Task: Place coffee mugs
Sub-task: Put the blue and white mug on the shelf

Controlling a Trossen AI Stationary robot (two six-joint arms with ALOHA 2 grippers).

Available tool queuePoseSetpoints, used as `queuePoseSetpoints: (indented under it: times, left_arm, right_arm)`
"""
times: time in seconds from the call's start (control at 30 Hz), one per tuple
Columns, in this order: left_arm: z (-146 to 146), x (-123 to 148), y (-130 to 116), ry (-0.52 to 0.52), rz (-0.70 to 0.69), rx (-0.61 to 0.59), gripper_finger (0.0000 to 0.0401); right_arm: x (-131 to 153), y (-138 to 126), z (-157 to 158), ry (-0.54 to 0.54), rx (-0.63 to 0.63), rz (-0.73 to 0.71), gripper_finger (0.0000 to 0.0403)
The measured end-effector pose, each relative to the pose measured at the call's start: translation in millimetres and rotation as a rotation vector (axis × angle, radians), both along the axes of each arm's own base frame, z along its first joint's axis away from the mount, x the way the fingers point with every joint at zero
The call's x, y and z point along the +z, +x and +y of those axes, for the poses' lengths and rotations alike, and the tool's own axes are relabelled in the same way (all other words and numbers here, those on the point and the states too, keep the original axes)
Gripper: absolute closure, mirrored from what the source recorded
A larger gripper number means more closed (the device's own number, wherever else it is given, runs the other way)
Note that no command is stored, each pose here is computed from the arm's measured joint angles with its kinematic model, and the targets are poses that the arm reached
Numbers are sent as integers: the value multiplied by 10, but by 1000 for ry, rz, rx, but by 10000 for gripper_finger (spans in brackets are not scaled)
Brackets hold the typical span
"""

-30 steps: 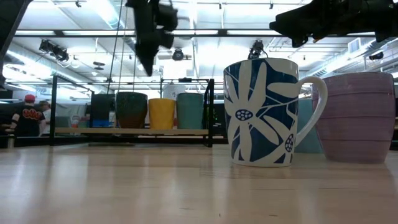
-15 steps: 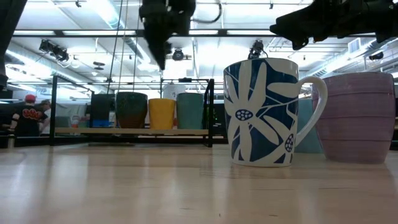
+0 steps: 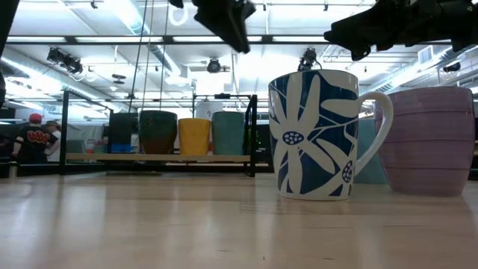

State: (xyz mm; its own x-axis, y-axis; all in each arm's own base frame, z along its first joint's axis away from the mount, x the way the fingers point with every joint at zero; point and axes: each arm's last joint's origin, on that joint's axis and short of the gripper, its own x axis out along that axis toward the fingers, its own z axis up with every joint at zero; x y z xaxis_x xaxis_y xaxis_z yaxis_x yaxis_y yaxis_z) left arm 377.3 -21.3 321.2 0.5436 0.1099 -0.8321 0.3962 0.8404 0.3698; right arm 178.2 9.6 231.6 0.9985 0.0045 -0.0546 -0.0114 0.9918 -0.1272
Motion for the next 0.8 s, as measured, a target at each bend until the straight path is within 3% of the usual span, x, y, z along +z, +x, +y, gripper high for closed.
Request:
queuePoseSetpoints:
  times: [0.1, 0.43, 0.63, 0.8]
  left_arm:
    - [-74, -27, 14, 10, 9, -63, 287]
    - [-626, -323, 209, 182, 18, -519, 286]
    - [-839, -633, 362, 247, 43, -636, 266]
    - [-968, -709, 389, 234, 29, -674, 240]
  right_arm:
    - [-4, 0, 0, 1, 0, 4, 245]
    - [-33, -3, 0, 17, -1, 33, 245]
    - [-30, -2, 1, 23, -1, 30, 245]
    - [-34, -3, 2, 23, 0, 33, 245]
